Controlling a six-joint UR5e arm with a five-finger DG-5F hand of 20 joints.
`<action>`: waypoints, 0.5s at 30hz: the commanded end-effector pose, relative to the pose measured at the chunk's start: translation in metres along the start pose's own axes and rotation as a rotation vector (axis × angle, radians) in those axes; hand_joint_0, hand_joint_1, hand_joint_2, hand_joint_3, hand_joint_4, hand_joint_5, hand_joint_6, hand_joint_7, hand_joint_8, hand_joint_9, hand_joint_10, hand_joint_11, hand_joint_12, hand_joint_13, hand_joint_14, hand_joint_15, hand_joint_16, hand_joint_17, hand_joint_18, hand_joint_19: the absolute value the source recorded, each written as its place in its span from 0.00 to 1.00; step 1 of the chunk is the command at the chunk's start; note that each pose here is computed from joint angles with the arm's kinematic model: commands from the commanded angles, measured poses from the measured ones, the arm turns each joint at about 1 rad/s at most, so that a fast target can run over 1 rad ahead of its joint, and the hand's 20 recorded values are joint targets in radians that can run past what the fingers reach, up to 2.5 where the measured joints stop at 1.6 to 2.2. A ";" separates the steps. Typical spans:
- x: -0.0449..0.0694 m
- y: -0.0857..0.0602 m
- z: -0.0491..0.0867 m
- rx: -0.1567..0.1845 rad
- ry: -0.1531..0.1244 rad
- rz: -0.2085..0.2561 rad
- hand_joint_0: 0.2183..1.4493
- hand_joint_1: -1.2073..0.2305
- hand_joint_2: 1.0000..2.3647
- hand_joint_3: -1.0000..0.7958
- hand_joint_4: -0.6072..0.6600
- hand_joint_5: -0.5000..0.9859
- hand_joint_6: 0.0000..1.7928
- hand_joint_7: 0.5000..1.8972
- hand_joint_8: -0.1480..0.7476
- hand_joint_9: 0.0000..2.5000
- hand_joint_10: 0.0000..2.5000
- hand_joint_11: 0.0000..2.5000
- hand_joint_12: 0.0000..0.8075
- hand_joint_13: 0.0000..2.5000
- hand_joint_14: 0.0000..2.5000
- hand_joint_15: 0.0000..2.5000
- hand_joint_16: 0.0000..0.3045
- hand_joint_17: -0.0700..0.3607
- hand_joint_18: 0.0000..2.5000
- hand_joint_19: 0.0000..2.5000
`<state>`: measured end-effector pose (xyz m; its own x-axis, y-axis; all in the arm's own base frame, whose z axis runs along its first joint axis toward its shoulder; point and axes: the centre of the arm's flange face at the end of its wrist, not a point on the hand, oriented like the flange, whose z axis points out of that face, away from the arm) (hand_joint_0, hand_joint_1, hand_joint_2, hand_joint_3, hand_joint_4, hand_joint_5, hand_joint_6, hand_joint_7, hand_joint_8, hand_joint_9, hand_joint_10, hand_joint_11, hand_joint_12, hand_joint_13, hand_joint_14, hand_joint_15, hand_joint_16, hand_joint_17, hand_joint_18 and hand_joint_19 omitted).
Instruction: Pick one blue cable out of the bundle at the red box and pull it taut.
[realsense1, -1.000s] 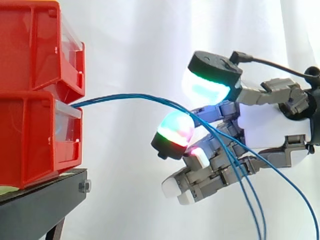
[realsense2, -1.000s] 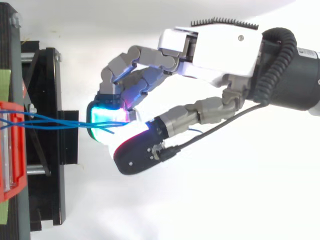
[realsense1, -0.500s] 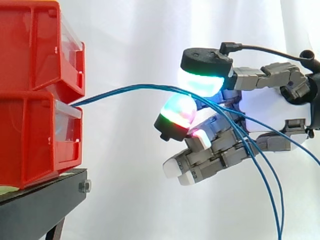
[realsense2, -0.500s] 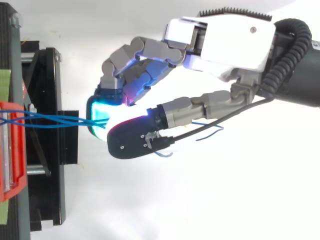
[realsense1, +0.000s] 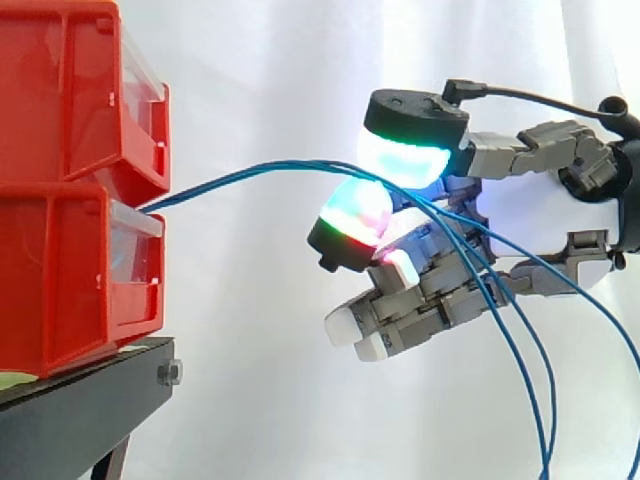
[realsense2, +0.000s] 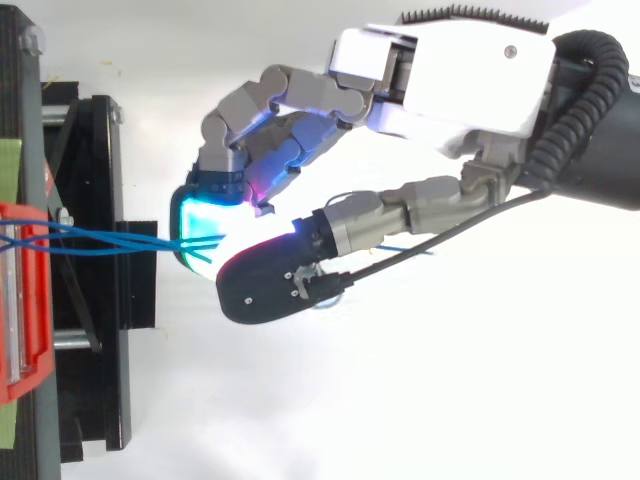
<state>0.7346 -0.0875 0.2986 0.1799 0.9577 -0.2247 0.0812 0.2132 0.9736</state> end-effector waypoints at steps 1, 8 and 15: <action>0.000 0.000 0.000 0.000 0.000 0.000 0.44 0.26 0.00 0.31 0.45 0.19 0.53 0.35 0.51 0.34 0.00 0.42 0.48 0.23 0.00 0.12 0.18 0.45 0.19 0.02; 0.000 -0.001 0.000 0.001 -0.003 -0.003 0.46 0.26 0.00 0.28 0.46 0.19 0.54 0.36 0.51 0.33 0.00 0.41 0.48 0.23 0.00 0.12 0.18 0.45 0.19 0.02; 0.001 -0.001 0.000 0.002 -0.003 -0.002 0.47 0.26 0.00 0.28 0.50 0.18 0.54 0.32 0.50 0.33 0.00 0.41 0.48 0.23 0.00 0.12 0.18 0.45 0.19 0.01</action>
<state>0.7347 -0.0871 0.2985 0.1827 0.9567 -0.2267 0.0825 0.2148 0.9732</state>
